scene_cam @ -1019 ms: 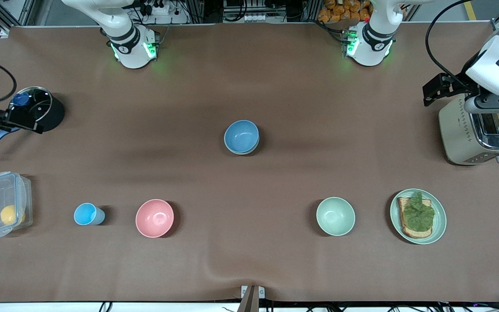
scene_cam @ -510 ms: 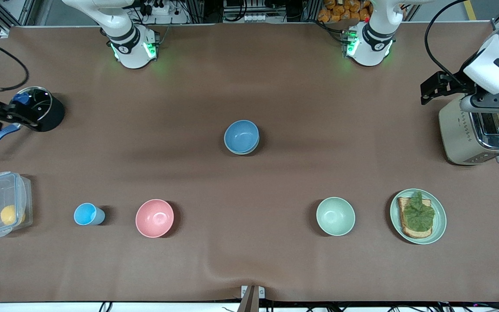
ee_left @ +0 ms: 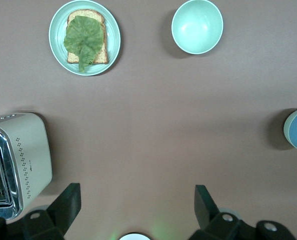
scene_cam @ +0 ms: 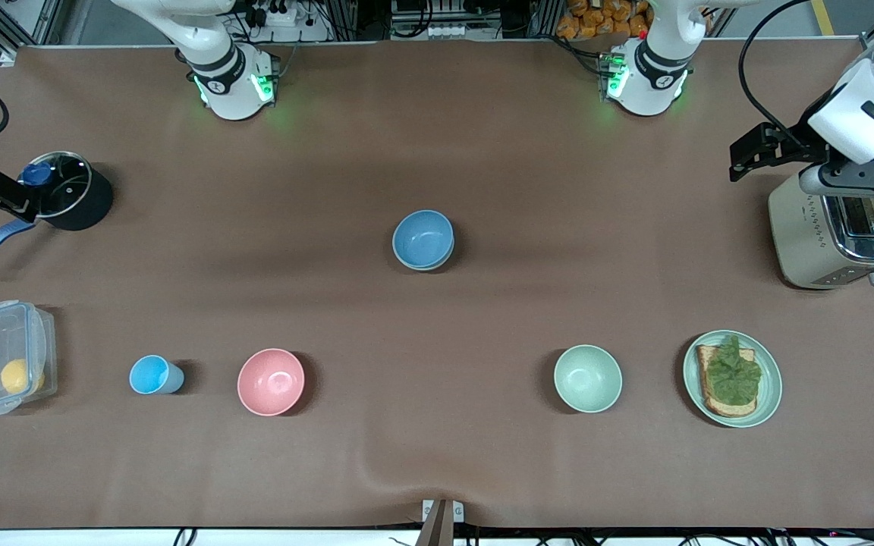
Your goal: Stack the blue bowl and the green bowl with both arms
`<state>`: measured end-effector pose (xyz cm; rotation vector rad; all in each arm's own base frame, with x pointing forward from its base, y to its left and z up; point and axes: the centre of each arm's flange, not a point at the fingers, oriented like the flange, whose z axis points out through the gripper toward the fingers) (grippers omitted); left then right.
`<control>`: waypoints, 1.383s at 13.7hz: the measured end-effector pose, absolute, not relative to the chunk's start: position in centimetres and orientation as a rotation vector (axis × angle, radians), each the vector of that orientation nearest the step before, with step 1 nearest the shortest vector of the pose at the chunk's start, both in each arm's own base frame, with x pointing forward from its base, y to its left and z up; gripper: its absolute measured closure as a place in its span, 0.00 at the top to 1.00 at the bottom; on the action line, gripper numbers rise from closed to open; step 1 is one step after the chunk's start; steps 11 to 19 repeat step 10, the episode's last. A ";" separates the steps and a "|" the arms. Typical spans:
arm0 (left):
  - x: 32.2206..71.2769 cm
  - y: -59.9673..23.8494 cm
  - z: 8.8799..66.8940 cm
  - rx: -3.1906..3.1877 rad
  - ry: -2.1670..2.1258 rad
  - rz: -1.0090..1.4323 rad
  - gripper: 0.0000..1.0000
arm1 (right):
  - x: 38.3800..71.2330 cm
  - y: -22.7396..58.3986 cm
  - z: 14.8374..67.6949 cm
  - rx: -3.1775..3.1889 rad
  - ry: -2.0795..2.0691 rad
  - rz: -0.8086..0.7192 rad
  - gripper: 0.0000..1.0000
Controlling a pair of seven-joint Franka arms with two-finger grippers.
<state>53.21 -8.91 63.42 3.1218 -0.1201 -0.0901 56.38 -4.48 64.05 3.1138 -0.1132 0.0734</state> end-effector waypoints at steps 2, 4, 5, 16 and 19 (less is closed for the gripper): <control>53.2 -8.8 63.4 3.122 -0.118 -0.090 1.00 | 56.2 -4.3 64.5 3.113 -0.109 0.090 1.00; 53.2 -8.8 63.4 3.122 -0.118 -0.090 1.00 | 55.7 -4.2 65.4 3.112 -0.108 0.113 1.00; 53.2 -8.8 63.4 3.122 -0.118 -0.090 1.00 | 55.5 -4.1 65.7 3.112 -0.105 0.121 1.00; 53.2 -8.9 63.4 3.122 -0.119 -0.090 1.00 | 55.2 -3.3 66.2 3.112 -0.105 0.126 1.00; 53.2 -8.9 63.4 3.122 -0.119 -0.090 1.00 | 55.2 -3.3 66.2 3.112 -0.105 0.126 1.00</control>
